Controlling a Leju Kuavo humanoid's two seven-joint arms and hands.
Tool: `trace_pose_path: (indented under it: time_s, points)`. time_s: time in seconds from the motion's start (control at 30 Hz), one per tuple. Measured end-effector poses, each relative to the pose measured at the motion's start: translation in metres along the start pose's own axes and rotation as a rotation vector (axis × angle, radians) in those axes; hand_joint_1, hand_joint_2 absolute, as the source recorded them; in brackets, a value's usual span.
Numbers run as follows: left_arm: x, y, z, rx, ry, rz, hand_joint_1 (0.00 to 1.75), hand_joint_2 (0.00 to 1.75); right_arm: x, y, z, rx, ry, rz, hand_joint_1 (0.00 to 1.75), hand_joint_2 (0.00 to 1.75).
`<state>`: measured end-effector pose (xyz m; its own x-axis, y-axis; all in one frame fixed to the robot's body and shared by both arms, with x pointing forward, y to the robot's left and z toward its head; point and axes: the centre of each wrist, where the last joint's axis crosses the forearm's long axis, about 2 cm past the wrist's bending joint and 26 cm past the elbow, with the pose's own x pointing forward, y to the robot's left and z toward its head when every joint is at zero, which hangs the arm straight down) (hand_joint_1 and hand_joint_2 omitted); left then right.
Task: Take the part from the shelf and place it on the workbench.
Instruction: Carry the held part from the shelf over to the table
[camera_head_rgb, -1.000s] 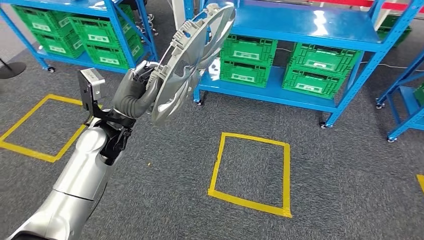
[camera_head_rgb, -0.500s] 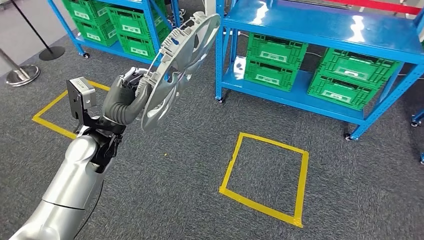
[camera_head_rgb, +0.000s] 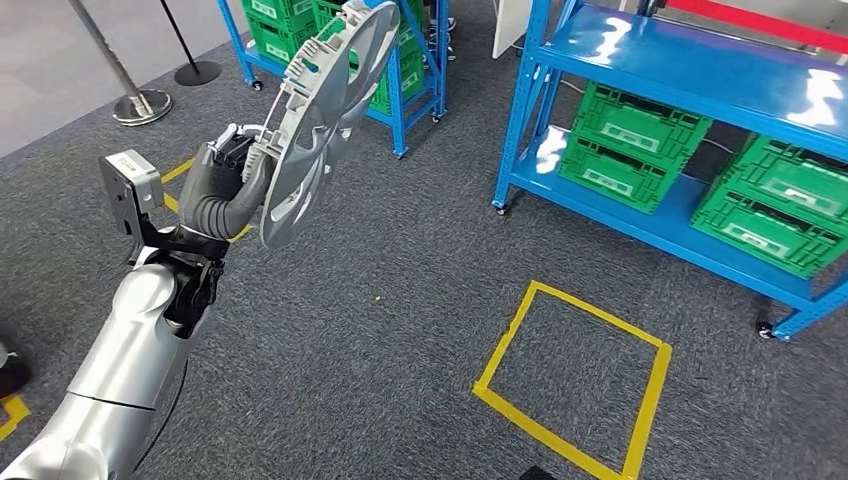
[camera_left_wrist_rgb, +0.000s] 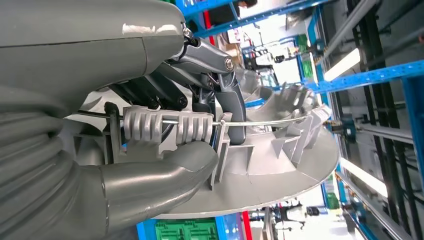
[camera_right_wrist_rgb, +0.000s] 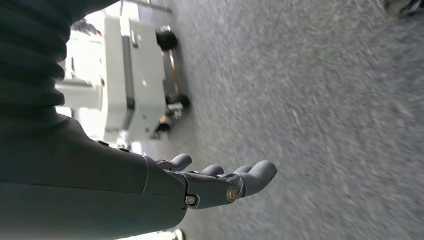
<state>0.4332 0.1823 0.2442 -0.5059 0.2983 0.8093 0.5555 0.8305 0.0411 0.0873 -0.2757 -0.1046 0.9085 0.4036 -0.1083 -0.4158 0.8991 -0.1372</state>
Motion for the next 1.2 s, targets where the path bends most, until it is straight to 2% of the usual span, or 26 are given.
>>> trace_pose_path:
  time_s: [0.4,0.57,0.77,1.0,1.2]
  points:
    - [0.001,0.006,0.003,0.035,-0.013,0.001,1.75,1.75,-0.010,-0.001,-0.003,-0.029,0.003,-0.018,0.00,1.75]
    - [0.012,0.008,-0.005,0.041,-0.054,-0.040,1.75,1.75,-0.013,-0.006,-0.004,-0.038,-0.001,-0.031,0.00,1.75]
    - [0.026,0.007,-0.019,0.035,-0.077,-0.133,1.75,1.75,-0.015,-0.004,-0.005,-0.028,-0.010,-0.036,0.00,1.75]
    - [0.032,0.014,-0.021,0.040,-0.058,-0.354,1.75,1.75,-0.011,-0.006,-0.004,-0.023,-0.012,-0.027,0.00,1.75]
    - [0.041,0.028,-0.024,0.040,-0.054,-0.461,1.75,1.75,-0.006,-0.008,-0.002,-0.021,-0.020,-0.020,0.00,1.75]
